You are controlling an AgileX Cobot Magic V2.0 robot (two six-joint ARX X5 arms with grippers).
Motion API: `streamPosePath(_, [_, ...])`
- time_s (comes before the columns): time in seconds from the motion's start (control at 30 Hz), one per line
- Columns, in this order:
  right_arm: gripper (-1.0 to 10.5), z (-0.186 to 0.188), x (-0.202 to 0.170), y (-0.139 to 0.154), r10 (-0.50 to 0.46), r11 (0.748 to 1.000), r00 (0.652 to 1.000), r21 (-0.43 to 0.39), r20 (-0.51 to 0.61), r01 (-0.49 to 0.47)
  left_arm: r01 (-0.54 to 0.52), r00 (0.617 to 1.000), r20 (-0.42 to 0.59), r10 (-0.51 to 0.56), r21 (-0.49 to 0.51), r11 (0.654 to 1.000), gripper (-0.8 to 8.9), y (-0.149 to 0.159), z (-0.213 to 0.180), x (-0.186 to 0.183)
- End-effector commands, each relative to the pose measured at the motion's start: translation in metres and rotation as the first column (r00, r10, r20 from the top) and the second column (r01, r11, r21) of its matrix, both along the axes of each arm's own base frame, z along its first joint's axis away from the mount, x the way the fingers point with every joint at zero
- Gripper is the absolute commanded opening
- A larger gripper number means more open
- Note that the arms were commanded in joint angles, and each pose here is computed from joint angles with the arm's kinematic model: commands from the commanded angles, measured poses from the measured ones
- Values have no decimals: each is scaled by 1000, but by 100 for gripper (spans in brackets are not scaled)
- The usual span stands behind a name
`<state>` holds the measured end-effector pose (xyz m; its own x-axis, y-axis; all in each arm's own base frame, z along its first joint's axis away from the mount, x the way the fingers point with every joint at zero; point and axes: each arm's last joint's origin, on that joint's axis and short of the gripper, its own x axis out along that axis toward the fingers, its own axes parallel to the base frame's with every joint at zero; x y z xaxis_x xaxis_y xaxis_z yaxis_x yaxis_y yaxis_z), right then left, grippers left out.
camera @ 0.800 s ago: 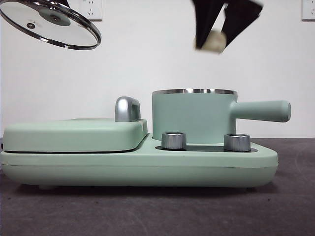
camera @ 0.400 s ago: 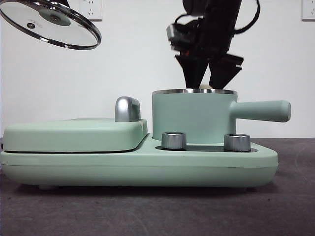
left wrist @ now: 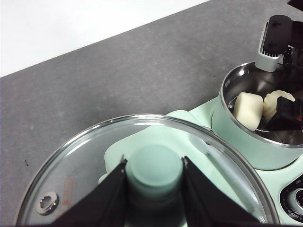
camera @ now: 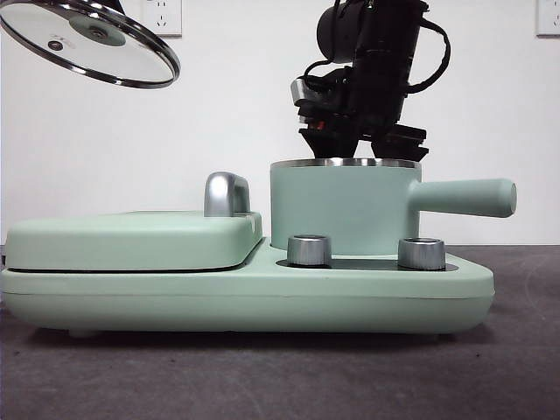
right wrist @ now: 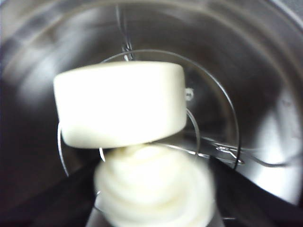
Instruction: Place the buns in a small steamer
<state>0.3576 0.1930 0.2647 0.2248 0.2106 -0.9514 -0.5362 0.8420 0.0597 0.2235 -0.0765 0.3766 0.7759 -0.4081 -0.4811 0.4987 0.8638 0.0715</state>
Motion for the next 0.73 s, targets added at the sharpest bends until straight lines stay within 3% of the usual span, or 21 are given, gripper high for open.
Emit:
streamPosePath(0.03, [404, 4, 1, 3, 18, 1000, 1000, 2, 10, -18, 6, 999, 45, -6, -4, 1000, 15, -1, 7, 3])
streamPosePath(0.23, [403, 52, -18, -7, 9, 998, 990, 66, 139, -19, 5, 999, 45, -5, -5, 1000, 15, -1, 7, 3])
streamPosePath(0.4, [401, 92, -55, -27, 9, 994, 983, 103, 181, -29, 4, 999, 42, -4, -8, 1000, 16, -1, 7, 2])
streamPosePath(0.73, [398, 59, -177, -85, -11, 964, 906, 246, 422, -104, 3, 1000, 31, -2, -12, 1000, 15, -1, 6, 2])
